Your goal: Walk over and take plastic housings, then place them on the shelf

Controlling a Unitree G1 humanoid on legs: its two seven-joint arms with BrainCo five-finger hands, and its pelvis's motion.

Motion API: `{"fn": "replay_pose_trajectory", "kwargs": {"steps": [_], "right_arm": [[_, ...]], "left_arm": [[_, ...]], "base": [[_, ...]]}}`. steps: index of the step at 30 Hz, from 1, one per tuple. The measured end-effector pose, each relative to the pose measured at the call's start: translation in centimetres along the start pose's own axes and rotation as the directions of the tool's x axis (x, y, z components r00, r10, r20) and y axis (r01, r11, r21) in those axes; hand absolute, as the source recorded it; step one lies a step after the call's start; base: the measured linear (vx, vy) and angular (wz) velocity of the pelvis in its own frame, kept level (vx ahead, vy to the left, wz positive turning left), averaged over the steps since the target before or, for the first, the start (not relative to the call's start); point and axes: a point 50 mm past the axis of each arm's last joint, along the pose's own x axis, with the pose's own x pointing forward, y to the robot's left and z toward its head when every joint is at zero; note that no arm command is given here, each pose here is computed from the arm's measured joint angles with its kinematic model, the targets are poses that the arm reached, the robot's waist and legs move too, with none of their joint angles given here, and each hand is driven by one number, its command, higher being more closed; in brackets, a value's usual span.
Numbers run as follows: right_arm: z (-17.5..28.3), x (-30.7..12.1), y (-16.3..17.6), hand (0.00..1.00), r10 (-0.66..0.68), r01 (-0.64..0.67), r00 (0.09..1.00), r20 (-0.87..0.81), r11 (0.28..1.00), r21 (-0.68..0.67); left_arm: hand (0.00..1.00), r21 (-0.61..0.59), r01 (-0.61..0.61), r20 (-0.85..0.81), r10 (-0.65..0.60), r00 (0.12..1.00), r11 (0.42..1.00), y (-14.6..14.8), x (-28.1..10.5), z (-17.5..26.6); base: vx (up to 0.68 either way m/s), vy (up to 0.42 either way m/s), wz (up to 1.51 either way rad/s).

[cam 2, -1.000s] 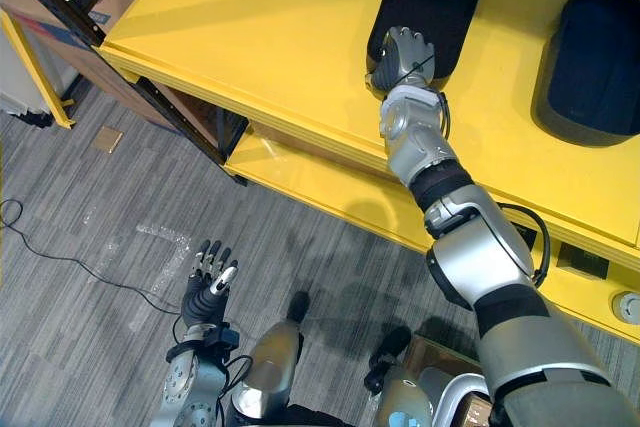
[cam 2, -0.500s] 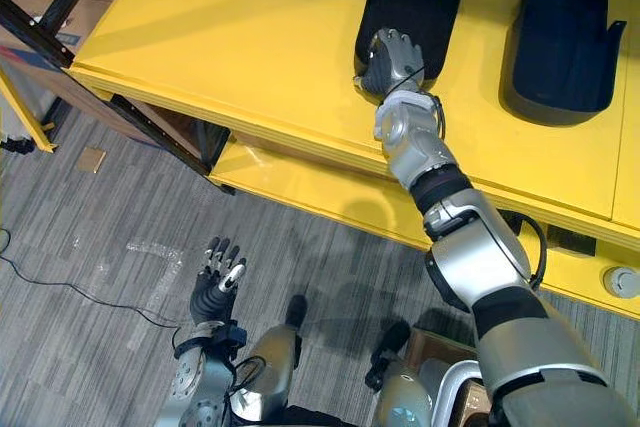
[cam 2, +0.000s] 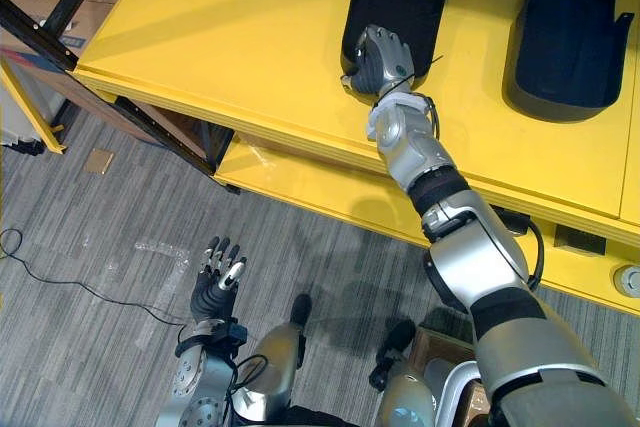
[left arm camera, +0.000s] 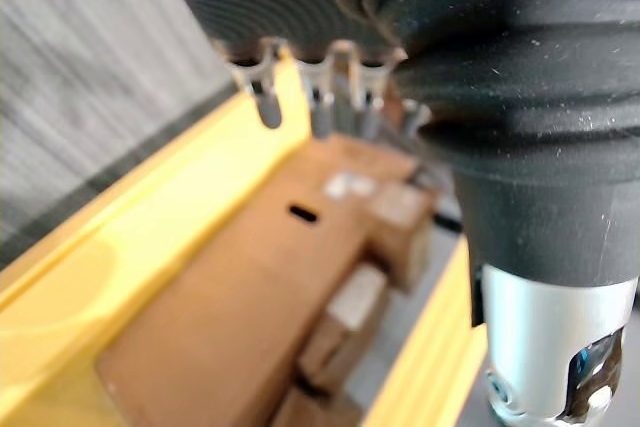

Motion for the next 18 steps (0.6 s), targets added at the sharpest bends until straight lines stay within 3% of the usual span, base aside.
{"fn": "replay_pose_trajectory", "kwargs": {"steps": [11,18], "right_arm": [[1.2,-0.2,-1.1,0.00,-0.238,0.227,0.970,0.049,0.960,0.164],[5.4,-0.6,-3.9,0.00,-0.418,0.342,0.879,0.230,0.888,0.307]], "left_arm": [[0.00,-0.001,-0.004,0.010,0.004,1.000,1.000,0.0,0.2,0.1],[0.00,-0.002,0.021,0.000,-0.021,1.000,1.000,-0.2,0.0,-0.1]], "base": [[0.00,0.006,0.04],[0.02,-0.007,-0.10]]}}
